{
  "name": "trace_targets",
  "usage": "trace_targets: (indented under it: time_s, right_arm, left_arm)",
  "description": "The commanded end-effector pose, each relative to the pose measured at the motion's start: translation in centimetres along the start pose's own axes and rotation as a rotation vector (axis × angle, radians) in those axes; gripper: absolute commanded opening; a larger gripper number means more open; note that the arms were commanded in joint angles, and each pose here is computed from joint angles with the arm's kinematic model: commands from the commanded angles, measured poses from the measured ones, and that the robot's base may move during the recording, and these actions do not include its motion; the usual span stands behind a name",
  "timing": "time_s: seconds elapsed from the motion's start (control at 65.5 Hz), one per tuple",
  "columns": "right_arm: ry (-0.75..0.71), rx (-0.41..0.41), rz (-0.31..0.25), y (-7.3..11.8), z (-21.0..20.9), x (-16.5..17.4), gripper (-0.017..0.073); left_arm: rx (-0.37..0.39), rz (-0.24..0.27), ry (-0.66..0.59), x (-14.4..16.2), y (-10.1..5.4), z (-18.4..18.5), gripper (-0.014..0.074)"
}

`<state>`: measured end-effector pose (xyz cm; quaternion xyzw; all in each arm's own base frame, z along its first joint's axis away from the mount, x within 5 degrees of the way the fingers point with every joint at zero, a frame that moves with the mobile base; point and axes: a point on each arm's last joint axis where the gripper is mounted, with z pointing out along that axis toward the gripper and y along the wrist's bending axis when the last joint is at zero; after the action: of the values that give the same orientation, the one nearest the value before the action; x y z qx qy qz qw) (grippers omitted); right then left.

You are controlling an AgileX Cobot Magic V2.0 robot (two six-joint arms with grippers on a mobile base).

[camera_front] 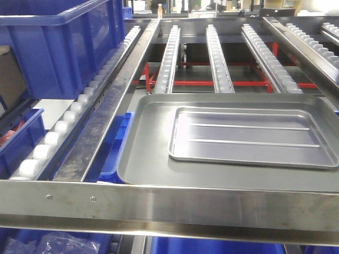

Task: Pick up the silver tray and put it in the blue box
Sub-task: 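Move both grippers above the small silver tray on the shelf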

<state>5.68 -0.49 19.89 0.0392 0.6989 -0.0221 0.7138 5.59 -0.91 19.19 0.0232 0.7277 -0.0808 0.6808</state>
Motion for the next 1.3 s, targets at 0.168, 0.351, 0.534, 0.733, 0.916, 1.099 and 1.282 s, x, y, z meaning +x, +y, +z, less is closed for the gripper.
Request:
trace_targets:
  time_s: [0.168, 0.351, 0.534, 0.733, 0.916, 1.099, 1.282]
  right_arm:
    - [-0.109, -0.002, -0.007, 0.0, -0.2, -0.9, 0.0059]
    - [-0.109, -0.002, -0.007, 0.0, -0.2, -0.9, 0.0059]
    - [-0.116, -0.001, -0.007, 0.0, -0.2, -0.9, 0.0059]
    - [-0.136, -0.001, -0.007, 0.0, -0.2, -1.1, 0.0059]
    - [-0.227, -0.003, 0.004, 0.0, -0.4, -2.2, 0.0059]
    - [-0.386, -0.010, 0.052, 0.1, -1.6, -7.4, 0.0059]
    - [-0.387, -0.021, 0.084, 0.3, -1.1, -13.4, 0.0065]
  left_arm:
    - [-0.002, -0.007, -0.107, -1.0, 0.0, -0.2, -0.0105]
    - [-0.002, -0.007, -0.107, -1.0, 0.0, -0.2, -0.0105]
    - [-0.002, -0.007, -0.107, -1.0, 0.0, -0.2, -0.0105]
    - [-0.003, -0.014, -0.136, -1.2, 0.0, -0.2, -0.0105]
    - [-0.008, 0.004, -0.334, -3.9, 0.0, -0.9, -0.0105]
    - [-0.016, 0.167, -0.334, -10.9, -0.8, -2.5, -0.0105]
    - [-0.023, 0.168, -0.203, -17.3, -1.3, -1.4, -0.0099]
